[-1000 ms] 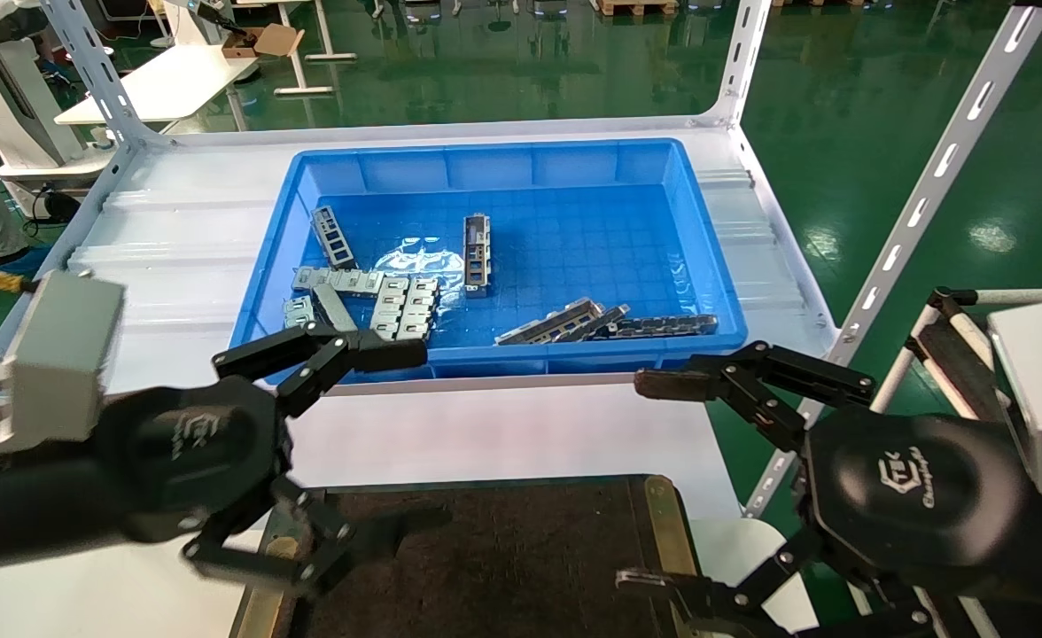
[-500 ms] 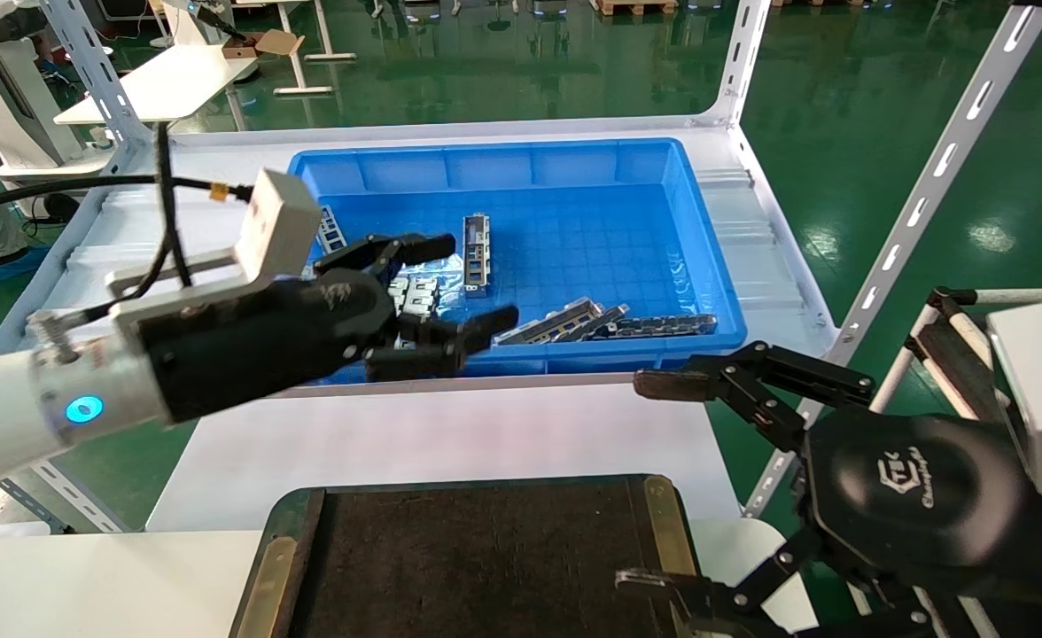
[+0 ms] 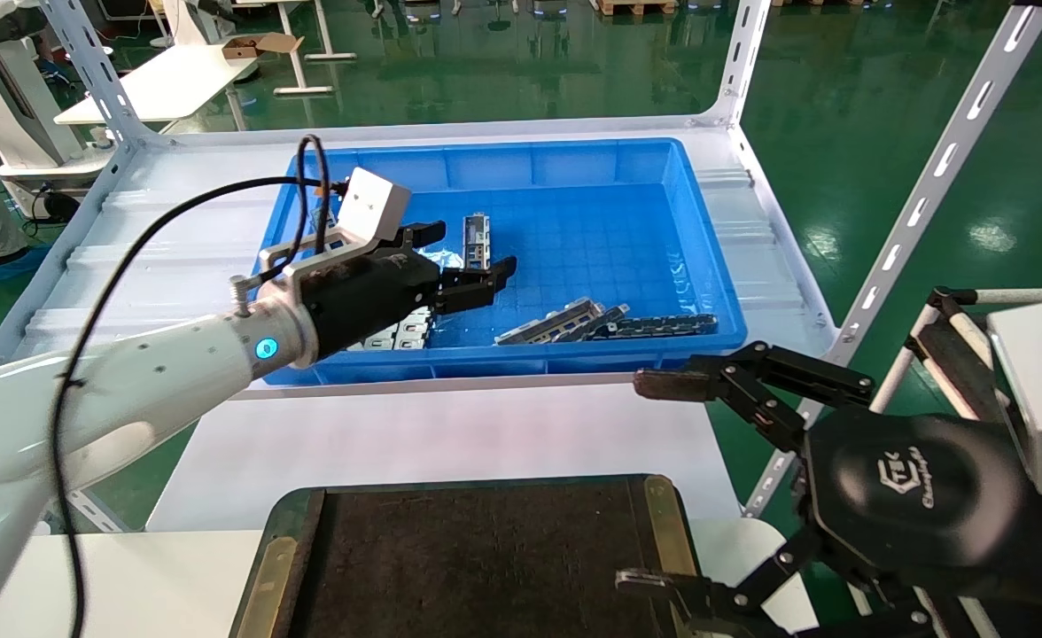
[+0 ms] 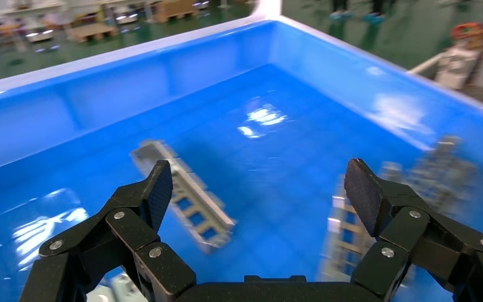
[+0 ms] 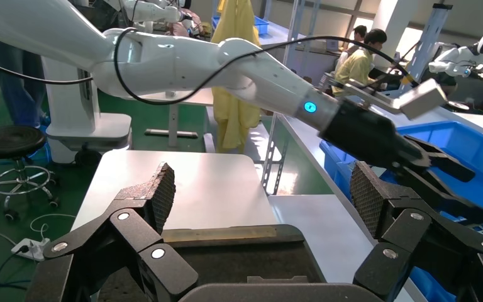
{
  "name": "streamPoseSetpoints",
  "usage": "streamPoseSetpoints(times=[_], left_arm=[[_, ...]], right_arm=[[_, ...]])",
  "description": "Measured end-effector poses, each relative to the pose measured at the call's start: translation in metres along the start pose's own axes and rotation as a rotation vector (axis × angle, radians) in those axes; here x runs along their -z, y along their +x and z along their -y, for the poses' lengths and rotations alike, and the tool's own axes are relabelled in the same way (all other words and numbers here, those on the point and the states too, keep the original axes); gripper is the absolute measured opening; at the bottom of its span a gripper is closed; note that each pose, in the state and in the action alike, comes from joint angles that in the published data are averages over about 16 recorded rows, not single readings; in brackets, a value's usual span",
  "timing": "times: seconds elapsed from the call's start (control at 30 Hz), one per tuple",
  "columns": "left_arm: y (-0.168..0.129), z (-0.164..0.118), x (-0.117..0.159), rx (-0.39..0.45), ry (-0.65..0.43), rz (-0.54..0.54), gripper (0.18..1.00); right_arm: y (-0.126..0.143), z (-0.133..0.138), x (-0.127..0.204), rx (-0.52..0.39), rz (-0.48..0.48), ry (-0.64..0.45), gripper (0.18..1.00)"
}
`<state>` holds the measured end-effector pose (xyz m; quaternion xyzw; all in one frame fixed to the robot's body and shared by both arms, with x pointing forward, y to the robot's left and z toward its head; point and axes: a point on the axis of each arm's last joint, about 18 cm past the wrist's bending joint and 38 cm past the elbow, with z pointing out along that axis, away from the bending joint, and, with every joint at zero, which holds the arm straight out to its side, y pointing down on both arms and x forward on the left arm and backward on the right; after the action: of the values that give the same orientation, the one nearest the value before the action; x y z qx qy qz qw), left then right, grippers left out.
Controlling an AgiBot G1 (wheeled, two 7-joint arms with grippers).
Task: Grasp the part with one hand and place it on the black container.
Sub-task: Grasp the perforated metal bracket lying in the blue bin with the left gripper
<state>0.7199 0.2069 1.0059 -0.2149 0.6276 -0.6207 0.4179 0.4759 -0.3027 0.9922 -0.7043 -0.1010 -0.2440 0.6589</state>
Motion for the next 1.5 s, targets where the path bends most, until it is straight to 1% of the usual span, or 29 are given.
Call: streamPoseSetpoints(times=[0.2,0.37,0.6,0.8,1.0,1.07,1.2,1.27,1.4,1.5], left_arm=[[-0.007,-0.007,-0.032,0.008,-0.036,0.089,1.001],[-0.010,-0.012,-0.049,0.016,-0.060,0.143,1.001],[-0.012,-0.021,-0.059,0.031,-0.085,0.192,0.993],[-0.013,-0.029,-0.061,0.046,-0.096,0.213,0.961],[-0.012,-0.033,-0.063,0.057,-0.102,0.223,0.900],[-0.012,-0.034,-0.063,0.060,-0.103,0.226,0.864],[-0.011,-0.036,-0.064,0.064,-0.105,0.231,0.800],[-0.011,-0.036,-0.065,0.066,-0.106,0.232,0.753],[-0.010,-0.038,-0.065,0.068,-0.108,0.236,0.670],[-0.010,-0.039,-0.066,0.069,-0.109,0.238,0.590]], right_arm=[[0.000,0.000,0.000,0.000,0.000,0.000,1.001],[0.000,0.000,0.000,0.000,0.000,0.000,1.001],[0.000,0.000,0.000,0.000,0.000,0.000,0.999],[0.000,0.000,0.000,0.000,0.000,0.000,0.984],[0.000,0.000,0.000,0.000,0.000,0.000,0.943],[0.000,0.000,0.000,0.000,0.000,0.000,0.927],[0.000,0.000,0.000,0.000,0.000,0.000,0.867],[0.000,0.000,0.000,0.000,0.000,0.000,0.842],[0.000,0.000,0.000,0.000,0.000,0.000,0.754],[0.000,0.000,0.000,0.000,0.000,0.000,0.695]])
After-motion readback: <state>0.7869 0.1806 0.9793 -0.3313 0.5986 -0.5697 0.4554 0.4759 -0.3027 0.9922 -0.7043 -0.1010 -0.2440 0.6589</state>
